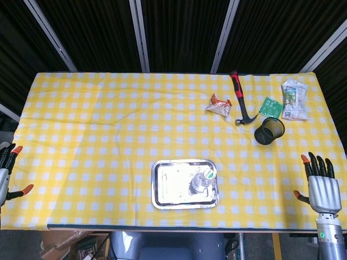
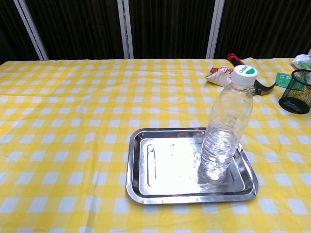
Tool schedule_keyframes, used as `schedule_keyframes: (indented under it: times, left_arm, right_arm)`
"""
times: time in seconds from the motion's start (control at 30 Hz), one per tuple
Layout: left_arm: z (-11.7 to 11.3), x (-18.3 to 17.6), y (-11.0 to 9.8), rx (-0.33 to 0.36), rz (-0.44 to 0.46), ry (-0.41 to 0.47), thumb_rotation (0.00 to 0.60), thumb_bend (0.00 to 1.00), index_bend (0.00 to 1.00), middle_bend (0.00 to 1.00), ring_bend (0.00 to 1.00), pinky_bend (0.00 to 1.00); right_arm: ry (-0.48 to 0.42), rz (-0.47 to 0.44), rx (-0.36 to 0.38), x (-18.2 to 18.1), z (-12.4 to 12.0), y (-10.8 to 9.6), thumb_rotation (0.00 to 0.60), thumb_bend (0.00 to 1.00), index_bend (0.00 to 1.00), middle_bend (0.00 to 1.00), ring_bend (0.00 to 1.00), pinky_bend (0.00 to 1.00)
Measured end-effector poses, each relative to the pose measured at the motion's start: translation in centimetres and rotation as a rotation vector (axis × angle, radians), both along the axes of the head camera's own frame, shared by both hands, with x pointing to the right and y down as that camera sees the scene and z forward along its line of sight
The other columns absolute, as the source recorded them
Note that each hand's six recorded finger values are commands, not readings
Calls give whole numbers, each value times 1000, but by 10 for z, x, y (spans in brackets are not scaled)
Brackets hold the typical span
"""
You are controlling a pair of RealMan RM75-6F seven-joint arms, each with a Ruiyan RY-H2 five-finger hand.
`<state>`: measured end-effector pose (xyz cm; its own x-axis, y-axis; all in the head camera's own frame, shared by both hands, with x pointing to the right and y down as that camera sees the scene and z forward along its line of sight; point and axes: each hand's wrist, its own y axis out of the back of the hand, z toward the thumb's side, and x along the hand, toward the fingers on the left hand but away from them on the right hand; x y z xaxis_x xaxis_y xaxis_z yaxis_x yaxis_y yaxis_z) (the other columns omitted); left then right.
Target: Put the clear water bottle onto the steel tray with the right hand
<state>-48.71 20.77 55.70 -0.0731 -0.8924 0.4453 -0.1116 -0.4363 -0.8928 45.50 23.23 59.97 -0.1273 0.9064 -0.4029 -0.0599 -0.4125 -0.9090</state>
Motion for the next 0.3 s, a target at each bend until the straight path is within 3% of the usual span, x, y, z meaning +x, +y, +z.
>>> schedule_keyframes:
  times: [0.3]
  left_arm:
    - [-3, 1, -4, 31, 19, 18, 600, 190, 44, 0, 0, 0]
  right_arm:
    - [-31, -30, 38, -9, -15, 0, 600, 153, 90, 35, 0, 0]
